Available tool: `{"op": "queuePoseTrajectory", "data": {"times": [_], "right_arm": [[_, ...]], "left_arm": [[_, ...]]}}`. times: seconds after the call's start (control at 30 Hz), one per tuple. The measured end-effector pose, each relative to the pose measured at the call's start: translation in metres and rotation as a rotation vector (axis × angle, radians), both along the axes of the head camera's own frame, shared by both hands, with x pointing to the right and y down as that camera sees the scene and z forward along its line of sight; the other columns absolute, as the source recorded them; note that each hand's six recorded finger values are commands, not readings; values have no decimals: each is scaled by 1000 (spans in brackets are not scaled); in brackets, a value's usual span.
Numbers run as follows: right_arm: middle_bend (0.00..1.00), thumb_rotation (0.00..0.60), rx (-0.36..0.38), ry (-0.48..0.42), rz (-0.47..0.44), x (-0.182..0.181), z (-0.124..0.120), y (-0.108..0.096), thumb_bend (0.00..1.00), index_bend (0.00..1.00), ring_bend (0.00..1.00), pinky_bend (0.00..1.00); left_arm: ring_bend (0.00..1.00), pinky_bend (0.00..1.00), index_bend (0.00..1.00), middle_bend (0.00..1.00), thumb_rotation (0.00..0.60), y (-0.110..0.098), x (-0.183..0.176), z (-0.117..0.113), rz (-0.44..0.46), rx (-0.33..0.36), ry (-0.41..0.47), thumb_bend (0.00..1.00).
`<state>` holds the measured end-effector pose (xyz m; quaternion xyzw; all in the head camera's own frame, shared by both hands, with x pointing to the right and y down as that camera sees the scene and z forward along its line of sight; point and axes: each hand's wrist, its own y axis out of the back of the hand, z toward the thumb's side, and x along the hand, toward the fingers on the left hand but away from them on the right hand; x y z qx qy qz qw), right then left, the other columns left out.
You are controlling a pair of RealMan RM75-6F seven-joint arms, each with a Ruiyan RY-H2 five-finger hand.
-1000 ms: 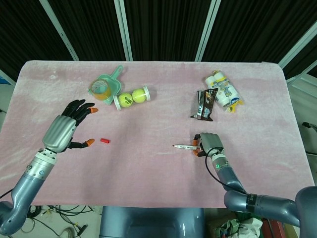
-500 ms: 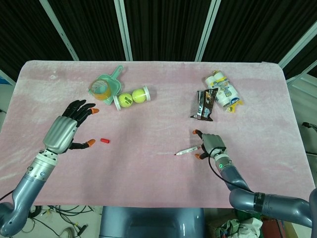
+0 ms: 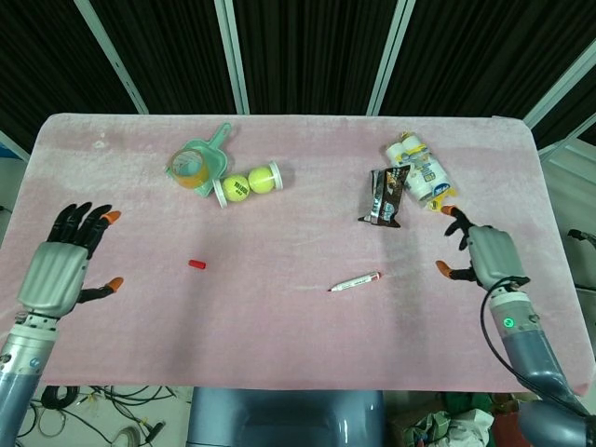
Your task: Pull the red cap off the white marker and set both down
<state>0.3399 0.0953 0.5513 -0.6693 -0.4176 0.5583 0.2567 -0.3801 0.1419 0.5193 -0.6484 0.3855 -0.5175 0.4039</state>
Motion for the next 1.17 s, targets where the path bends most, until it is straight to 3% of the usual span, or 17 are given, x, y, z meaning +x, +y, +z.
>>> {"op": "queuePoseTrajectory", "data": {"times": [0.2,0.33,0.47,0.57,0.73,1.17], "right_arm": [[122,600,277,153,22,52,-53,33,82,171,264,230],[67,600,376,269,26,87,-67,84,76,141,226,218],[68,600,321,348,42,112,-56,133,76,141,231,218],[69,600,288,355,45,118,-50,150,76,139,234,218],[69,600,241,339,35,119,-46,153,76,138,238,218],[80,600,199,329,13,117,-42,150,77,138,250,218]], "left_arm": [[0,0,98,34,600,39,-41,-4,-99,6,-66,82],[0,0,95,27,600,56,-64,-1,-137,18,-60,72],[0,0,82,21,600,70,-82,1,-174,27,-12,54],[0,0,71,16,600,77,-96,1,-177,46,0,49],[0,0,68,14,600,83,-102,-2,-158,64,43,50],[0,0,68,14,600,85,-100,-1,-175,49,10,50]]}}
